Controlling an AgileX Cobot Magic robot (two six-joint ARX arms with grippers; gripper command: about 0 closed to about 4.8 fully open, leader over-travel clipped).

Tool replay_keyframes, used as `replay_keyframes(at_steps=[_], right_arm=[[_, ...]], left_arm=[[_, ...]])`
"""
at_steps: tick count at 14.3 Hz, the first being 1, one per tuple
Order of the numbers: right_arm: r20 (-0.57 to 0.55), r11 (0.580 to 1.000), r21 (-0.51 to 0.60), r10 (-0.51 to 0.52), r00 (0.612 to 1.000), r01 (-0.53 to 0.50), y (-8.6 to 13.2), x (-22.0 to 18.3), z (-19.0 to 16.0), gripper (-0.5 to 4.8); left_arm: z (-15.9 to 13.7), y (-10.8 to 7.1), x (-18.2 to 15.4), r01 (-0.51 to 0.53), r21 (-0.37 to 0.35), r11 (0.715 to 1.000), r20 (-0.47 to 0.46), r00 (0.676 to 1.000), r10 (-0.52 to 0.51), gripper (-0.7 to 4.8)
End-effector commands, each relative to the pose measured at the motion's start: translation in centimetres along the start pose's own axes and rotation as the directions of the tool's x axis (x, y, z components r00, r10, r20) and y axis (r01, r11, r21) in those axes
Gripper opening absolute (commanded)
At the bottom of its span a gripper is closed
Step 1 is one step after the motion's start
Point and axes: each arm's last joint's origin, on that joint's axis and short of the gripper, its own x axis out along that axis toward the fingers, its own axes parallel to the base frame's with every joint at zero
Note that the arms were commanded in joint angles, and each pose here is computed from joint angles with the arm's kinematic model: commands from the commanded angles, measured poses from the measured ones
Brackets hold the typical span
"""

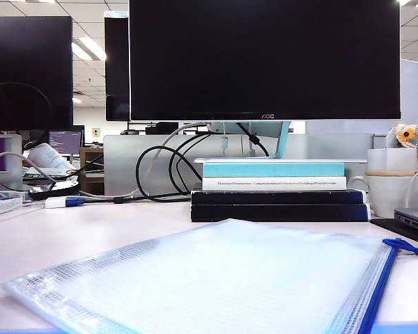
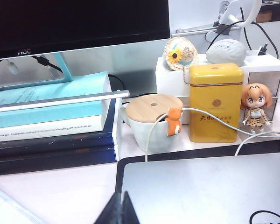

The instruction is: Pick up the transparent plastic file bag with a blue zipper and close its zipper.

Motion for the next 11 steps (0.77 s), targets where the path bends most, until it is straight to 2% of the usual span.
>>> replay_keyframes(at_steps=[1,4,7,8,10,11], right_arm=[[0.024,1.000,0.005,0.008,1.000,-0.008,0.0,0.0,0.3,-0.01],[0.029,0.995,0.002,0.100,0.995,-0.100,0.3,-0.1,0.4,-0.01],[0.018,0.988,0.000,0.157,0.987,-0.157,0.5,0.0,0.1,-0.01],[0.004,0.985,-0.003,0.174,0.985,-0.174,0.5,0.0,-0.2,-0.01],[0.003,0.985,-0.007,0.171,0.985,-0.171,0.5,0.0,-0.2,-0.01],[-0.073,0.985,-0.001,0.173,0.982,-0.174,0.4,0.1,-1.1,0.00]], left_arm=[[0.4,-0.3,-0.8,-0.043,0.012,0.999,0.060,0.997,0.042,1.68],[-0.3,-0.8,-1.2,-0.060,0.018,0.998,0.026,0.998,0.060,1.66],[-0.9,-2.2,-0.8,0.048,0.061,0.997,-0.033,0.998,-0.046,1.52],[-1.2,-2.7,-0.7,0.012,0.138,0.990,-0.040,0.999,-0.007,1.50],[-1.0,-2.8,-0.7,0.013,0.163,0.987,-0.019,1.000,-0.010,1.47],[-1.0,-2.7,-0.7,-0.006,0.165,0.986,-0.018,1.000,0.009,1.16]])
